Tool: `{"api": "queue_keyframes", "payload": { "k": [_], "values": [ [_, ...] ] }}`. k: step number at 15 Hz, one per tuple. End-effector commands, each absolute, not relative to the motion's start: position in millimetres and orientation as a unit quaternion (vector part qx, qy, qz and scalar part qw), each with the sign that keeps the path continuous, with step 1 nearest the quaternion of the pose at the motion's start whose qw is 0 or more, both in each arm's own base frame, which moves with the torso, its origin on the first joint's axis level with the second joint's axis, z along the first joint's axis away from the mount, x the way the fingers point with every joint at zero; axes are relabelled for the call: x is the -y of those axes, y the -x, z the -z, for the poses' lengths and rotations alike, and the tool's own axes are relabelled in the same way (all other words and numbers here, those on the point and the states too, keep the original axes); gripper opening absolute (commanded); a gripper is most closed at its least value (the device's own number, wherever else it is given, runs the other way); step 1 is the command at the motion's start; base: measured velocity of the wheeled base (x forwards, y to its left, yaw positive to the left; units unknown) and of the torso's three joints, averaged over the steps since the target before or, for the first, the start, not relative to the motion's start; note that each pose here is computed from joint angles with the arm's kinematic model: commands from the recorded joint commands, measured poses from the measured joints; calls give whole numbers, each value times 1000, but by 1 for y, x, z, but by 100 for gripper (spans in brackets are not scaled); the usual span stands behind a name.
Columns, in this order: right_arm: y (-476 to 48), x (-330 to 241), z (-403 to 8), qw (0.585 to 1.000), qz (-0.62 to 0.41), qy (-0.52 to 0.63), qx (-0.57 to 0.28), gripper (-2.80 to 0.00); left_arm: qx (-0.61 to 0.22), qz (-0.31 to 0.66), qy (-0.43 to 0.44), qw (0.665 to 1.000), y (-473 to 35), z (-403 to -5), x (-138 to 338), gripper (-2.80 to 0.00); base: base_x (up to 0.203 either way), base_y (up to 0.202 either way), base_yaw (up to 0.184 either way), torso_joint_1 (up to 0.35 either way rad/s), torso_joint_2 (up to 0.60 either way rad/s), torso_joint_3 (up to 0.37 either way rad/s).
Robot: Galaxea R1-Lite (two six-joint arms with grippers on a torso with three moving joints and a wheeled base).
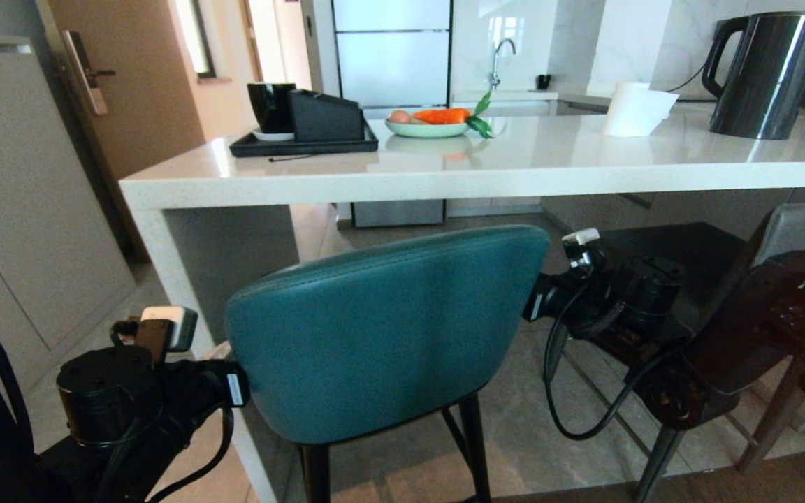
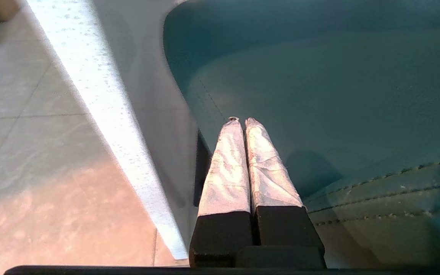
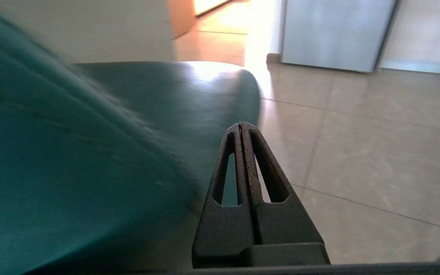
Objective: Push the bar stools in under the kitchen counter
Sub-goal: Pull the blue chair out from under the dining table
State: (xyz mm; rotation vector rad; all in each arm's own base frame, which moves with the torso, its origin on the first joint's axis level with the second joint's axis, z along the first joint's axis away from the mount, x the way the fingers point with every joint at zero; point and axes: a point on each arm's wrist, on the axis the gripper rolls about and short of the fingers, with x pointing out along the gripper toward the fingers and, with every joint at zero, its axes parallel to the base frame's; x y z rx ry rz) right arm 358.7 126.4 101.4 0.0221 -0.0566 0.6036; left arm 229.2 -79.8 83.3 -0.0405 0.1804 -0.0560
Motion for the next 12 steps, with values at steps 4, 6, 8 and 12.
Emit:
{"api": "queue_keyframes", "payload": {
  "k": [4, 6, 8, 12],
  "values": [
    [-322, -129, -116, 948, -315, -12, 34, -280, -85, 29, 24, 996, -231, -84, 81, -280, 0, 0, 0, 0, 0, 0],
    [-314, -125, -112, 949, -313, -12, 31, -280, -85, 30, 24, 996, -232, -83, 81, -280, 0, 0, 0, 0, 0, 0],
    [-300, -122, -112, 948, -317, -12, 22, -280, -87, 29, 24, 995, -234, -82, 81, -280, 0, 0, 0, 0, 0, 0],
    [-283, -118, -116, 948, -318, -13, 15, -280, -74, 29, 28, 996, -245, -84, 83, -280, 0, 0, 0, 0, 0, 0]
  ]
}}
